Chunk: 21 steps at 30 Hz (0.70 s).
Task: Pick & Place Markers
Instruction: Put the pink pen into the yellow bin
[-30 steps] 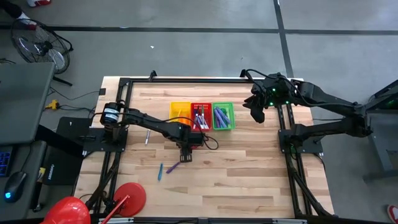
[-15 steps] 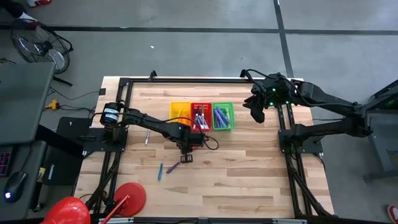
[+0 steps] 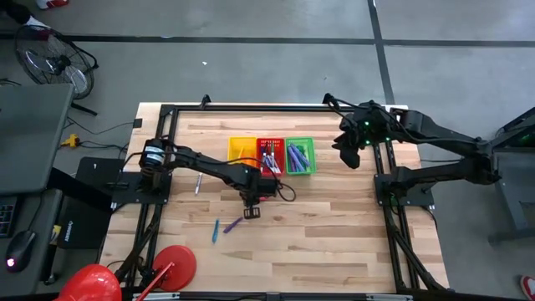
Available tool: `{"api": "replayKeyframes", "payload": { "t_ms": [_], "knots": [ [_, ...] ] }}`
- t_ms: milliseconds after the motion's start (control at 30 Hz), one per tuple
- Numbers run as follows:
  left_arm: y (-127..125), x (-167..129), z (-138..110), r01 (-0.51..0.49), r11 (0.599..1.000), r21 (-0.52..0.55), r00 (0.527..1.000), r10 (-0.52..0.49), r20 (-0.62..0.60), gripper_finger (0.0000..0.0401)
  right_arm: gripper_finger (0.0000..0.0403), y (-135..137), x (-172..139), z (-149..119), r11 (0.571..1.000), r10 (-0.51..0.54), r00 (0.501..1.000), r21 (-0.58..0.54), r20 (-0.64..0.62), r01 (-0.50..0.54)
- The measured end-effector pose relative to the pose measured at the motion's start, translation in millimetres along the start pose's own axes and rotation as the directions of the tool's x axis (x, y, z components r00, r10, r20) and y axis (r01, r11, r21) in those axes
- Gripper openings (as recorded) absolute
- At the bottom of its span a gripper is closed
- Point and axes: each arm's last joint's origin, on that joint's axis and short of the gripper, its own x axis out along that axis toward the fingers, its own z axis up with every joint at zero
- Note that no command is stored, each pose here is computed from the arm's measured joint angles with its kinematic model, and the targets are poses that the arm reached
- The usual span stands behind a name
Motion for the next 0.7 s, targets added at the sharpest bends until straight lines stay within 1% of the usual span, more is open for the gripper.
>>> {"api": "replayKeyframes", "payload": {
  "t_ms": [100,400,567,700],
  "knots": [
    [-1,-5,4,-0.018,1.000,0.020,1.000,0.018,0.003,0.0033,0.0094,0,-4,-1,1.000,0.002,1.000,-0.001,0.014,-0.002],
    [-2,-17,10,-0.030,0.999,0.021,1.000,0.030,-0.004,0.0033,0.0094,0,-26,-8,1.000,0.017,0.996,-0.006,0.091,-0.017],
    [-3,-28,16,-0.042,0.999,0.020,0.999,0.042,0.004,0.0033,0.0094,0,-34,-11,1.000,0.020,0.992,-0.009,0.122,-0.019],
    [-4,-46,24,-0.062,0.998,0.020,0.998,0.062,0.016,0.0033,0.0094,0,-37,-12,1.000,0.022,0.991,-0.010,0.133,-0.021]
  ]
}}
